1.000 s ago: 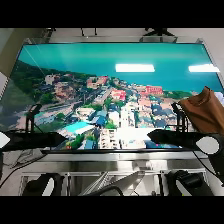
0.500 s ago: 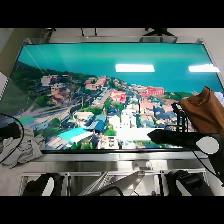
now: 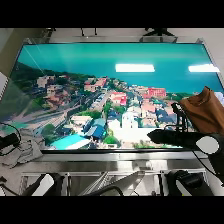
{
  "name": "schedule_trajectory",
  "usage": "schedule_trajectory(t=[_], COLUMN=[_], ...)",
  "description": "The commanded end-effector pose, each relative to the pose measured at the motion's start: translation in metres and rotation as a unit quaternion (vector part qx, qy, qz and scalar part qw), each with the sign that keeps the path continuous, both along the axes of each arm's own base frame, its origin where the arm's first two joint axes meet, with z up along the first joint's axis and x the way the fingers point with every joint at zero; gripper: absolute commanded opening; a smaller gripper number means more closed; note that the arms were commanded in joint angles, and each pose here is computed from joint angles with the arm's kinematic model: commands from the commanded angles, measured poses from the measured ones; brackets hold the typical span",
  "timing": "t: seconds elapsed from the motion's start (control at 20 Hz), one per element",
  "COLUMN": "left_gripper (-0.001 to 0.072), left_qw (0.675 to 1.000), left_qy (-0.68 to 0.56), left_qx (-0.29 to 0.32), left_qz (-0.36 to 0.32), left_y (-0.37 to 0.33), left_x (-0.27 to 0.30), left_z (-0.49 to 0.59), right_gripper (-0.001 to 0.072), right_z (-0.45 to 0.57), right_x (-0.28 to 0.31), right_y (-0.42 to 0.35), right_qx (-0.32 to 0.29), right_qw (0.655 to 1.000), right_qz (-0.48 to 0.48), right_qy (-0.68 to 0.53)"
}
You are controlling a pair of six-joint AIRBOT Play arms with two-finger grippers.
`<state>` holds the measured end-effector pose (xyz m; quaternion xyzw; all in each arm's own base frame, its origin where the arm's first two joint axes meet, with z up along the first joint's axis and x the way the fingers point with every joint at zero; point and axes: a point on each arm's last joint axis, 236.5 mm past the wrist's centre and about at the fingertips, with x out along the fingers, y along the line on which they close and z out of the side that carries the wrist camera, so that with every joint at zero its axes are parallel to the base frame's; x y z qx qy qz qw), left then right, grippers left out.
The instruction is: Fold the shirts.
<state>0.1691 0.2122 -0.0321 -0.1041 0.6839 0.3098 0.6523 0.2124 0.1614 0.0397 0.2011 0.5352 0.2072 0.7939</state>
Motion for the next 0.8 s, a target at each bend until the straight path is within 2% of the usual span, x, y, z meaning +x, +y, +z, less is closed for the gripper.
schedule_trajectory(t=[0.0, 0.1, 0.15, 0.2, 0.25, 0.3, 0.4, 0.55, 0.65, 0.75], left_gripper=[0.0699, 0.0697, 0.0659, 0.0466, 0.0213, 0.0002, 0.0009, 0.0009, 0.0009, 0.0009], left_qw=[0.998, 0.996, 0.994, 0.992, 0.991, 0.990, 0.990, 0.979, 0.940, 0.874], left_qy=[0.040, 0.064, 0.075, 0.084, 0.086, 0.082, 0.053, -0.080, -0.207, -0.312], left_qx=[-0.049, -0.069, -0.079, -0.089, -0.102, -0.112, -0.130, -0.165, -0.209, -0.260], left_qz=[0.009, 0.006, 0.008, 0.007, 0.002, -0.001, -0.014, -0.085, -0.172, -0.268], left_y=[0.014, 0.014, 0.012, 0.008, 0.004, 0.000, -0.013, -0.064, -0.138, -0.232], left_x=[-0.009, -0.009, -0.011, -0.011, -0.006, 0.001, 0.030, 0.112, 0.173, 0.203], left_z=[-0.048, -0.063, -0.069, -0.072, -0.072, -0.068, -0.046, 0.021, 0.091, 0.168], right_gripper=[0.0018, 0.0018, 0.0018, 0.0018, 0.0018, 0.0018, 0.0018, 0.0018, 0.0018, 0.0018], right_z=[-0.001, -0.001, 0.000, -0.001, -0.001, -0.001, -0.001, -0.001, -0.001, 0.000], right_x=[0.000, 0.000, 0.000, 0.000, 0.000, 0.000, 0.000, 0.000, 0.001, 0.002], right_y=[0.000, 0.000, 0.000, 0.000, 0.000, 0.000, 0.000, 0.000, 0.000, 0.000], right_qx=[0.000, 0.000, 0.000, 0.000, 0.000, -0.001, 0.000, 0.000, 0.000, 0.000], right_qw=[1.000, 1.000, 1.000, 1.000, 1.000, 1.000, 1.000, 1.000, 1.000, 1.000], right_qz=[0.000, 0.000, 0.000, 0.000, 0.000, 0.000, 0.000, 0.000, -0.001, -0.002], right_qy=[0.001, 0.001, 0.001, 0.001, 0.002, 0.002, 0.002, 0.002, 0.000, -0.001])
